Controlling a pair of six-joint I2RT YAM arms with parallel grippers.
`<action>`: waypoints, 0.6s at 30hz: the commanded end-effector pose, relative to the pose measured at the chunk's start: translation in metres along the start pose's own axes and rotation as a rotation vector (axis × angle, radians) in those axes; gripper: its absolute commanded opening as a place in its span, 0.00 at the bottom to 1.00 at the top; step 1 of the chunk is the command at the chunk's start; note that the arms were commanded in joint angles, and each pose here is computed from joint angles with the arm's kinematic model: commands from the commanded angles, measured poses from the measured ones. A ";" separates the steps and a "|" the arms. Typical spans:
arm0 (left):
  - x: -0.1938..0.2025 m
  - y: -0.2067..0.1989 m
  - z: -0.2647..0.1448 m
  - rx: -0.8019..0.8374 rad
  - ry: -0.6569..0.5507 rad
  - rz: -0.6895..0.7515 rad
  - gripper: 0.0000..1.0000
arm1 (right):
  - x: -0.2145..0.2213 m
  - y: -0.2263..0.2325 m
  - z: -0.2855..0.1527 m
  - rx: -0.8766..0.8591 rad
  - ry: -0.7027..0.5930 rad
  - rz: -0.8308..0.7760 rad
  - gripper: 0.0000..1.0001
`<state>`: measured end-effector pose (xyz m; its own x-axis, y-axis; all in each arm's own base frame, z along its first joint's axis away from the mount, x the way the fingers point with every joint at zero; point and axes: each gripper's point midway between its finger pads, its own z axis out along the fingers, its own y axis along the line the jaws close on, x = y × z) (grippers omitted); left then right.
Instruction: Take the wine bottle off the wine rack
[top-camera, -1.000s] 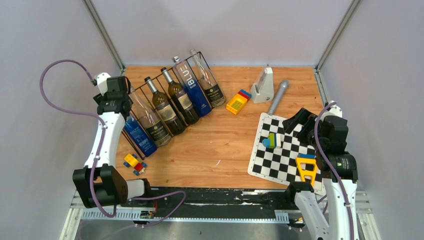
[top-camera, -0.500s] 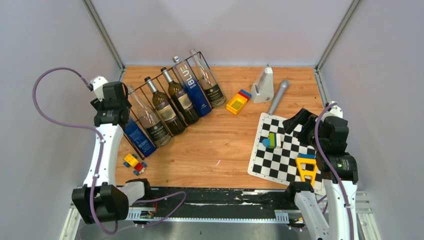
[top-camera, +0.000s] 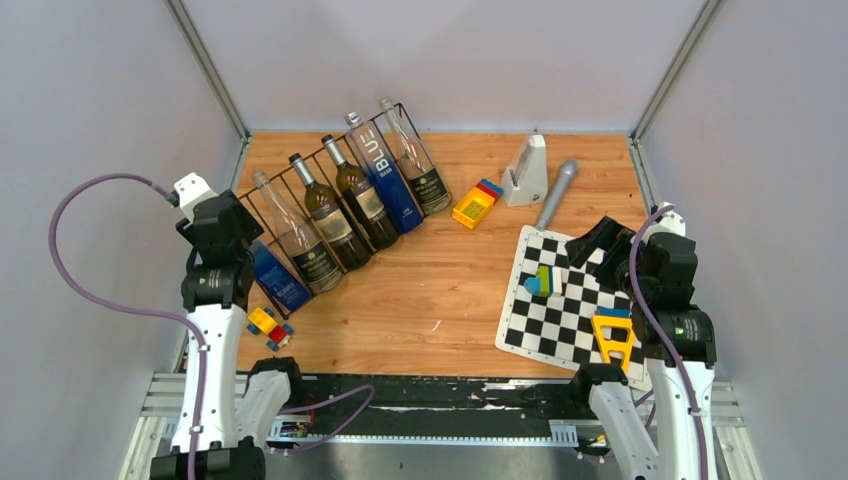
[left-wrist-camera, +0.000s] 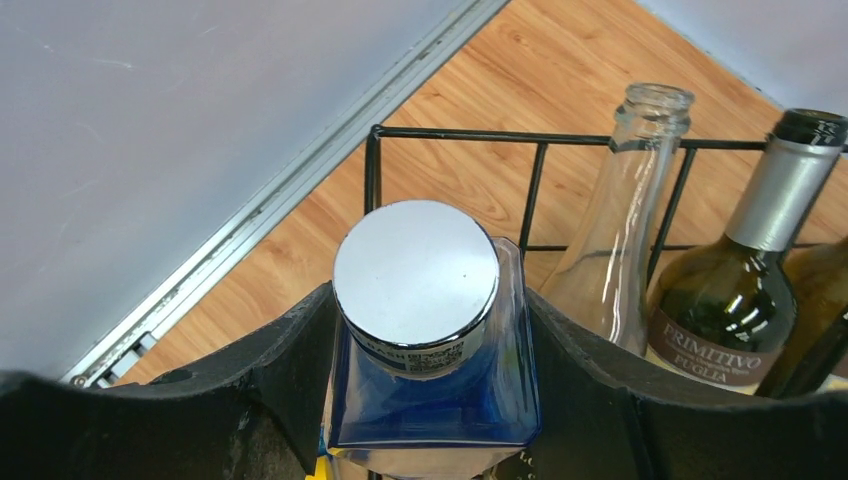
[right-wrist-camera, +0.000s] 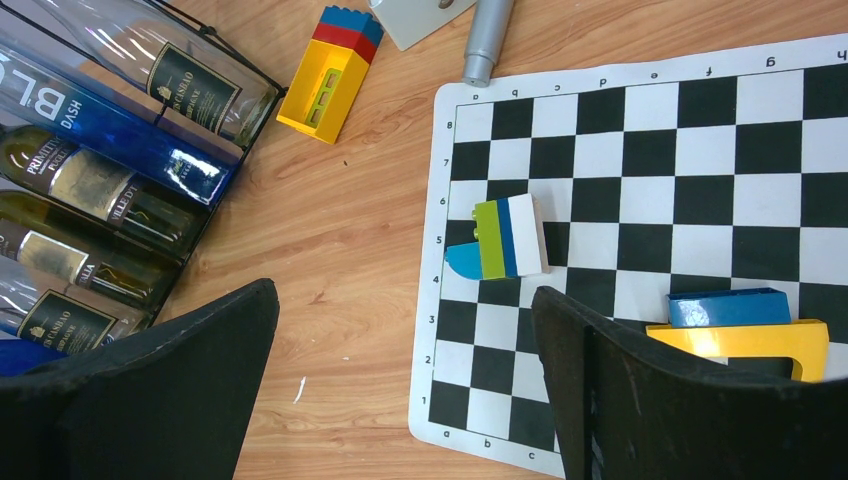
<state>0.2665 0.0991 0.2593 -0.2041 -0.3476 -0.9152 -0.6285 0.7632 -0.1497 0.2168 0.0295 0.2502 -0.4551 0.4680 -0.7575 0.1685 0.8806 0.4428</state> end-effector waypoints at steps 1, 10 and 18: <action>-0.027 -0.022 -0.007 0.125 -0.096 -0.051 0.00 | -0.012 0.004 -0.005 -0.013 -0.048 -0.001 1.00; -0.015 -0.037 -0.015 0.246 -0.074 -0.036 0.00 | -0.012 0.005 -0.005 -0.016 -0.047 0.001 1.00; -0.029 -0.035 -0.038 0.289 -0.109 0.033 0.00 | -0.010 0.004 -0.002 -0.014 -0.037 0.007 0.99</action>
<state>0.2648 0.0752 0.2628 -0.2304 -0.2835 -0.9309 -0.4706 0.8698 -0.1484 0.2167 0.0296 0.2503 -0.4552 0.4686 -0.7571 0.1686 0.8803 0.4435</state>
